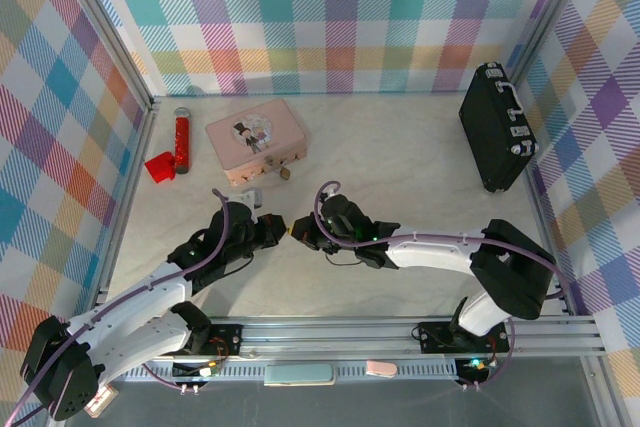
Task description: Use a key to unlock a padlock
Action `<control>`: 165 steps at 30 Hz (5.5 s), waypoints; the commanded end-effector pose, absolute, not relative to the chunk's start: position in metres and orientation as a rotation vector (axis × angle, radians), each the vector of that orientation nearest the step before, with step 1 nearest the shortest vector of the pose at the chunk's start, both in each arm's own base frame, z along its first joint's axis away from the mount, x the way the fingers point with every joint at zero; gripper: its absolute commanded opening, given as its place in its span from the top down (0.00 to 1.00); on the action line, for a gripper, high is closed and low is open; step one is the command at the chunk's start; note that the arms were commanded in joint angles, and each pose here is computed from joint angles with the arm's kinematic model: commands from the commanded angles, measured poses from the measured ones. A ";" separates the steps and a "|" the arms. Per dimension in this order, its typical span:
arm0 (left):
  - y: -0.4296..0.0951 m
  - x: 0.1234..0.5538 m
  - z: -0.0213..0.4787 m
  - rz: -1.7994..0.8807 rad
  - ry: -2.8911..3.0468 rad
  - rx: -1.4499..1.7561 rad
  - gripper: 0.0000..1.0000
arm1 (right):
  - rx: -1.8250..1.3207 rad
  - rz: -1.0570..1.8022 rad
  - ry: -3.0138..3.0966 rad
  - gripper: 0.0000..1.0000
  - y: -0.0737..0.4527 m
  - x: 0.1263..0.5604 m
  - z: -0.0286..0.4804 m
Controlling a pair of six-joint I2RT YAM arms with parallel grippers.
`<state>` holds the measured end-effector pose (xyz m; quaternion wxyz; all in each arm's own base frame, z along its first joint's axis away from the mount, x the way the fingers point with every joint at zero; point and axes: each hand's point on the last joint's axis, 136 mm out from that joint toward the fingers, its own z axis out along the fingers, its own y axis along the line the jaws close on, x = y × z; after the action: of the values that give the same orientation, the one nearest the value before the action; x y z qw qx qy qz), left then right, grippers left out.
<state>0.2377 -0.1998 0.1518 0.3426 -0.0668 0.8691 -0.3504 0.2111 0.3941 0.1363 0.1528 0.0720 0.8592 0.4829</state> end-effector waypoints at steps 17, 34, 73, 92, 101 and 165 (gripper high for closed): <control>-0.191 0.237 0.171 -0.934 2.182 -0.251 1.00 | 0.191 1.439 2.336 0.73 0.389 0.216 0.162; -0.221 0.257 0.228 -1.214 1.984 -0.206 1.00 | 0.081 1.730 1.792 0.37 0.362 0.245 0.220; -0.235 0.271 0.251 -1.362 1.897 -0.113 1.00 | -0.066 1.826 1.716 0.65 0.351 0.241 0.247; -0.236 0.272 0.251 -1.368 1.906 -0.110 1.00 | -0.005 1.744 1.785 0.52 0.345 0.248 0.233; -0.240 0.272 0.255 -1.384 1.904 -0.090 1.00 | -0.098 1.650 1.809 0.55 0.343 0.245 0.243; -0.248 0.268 0.264 -1.432 1.888 -0.027 1.00 | -0.161 1.653 1.840 0.76 0.348 0.239 0.244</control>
<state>0.2654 -0.2477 0.2410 0.3540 -0.0269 0.7577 -0.5475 0.2368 0.3453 0.2226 0.3097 -0.0524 0.7242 0.6140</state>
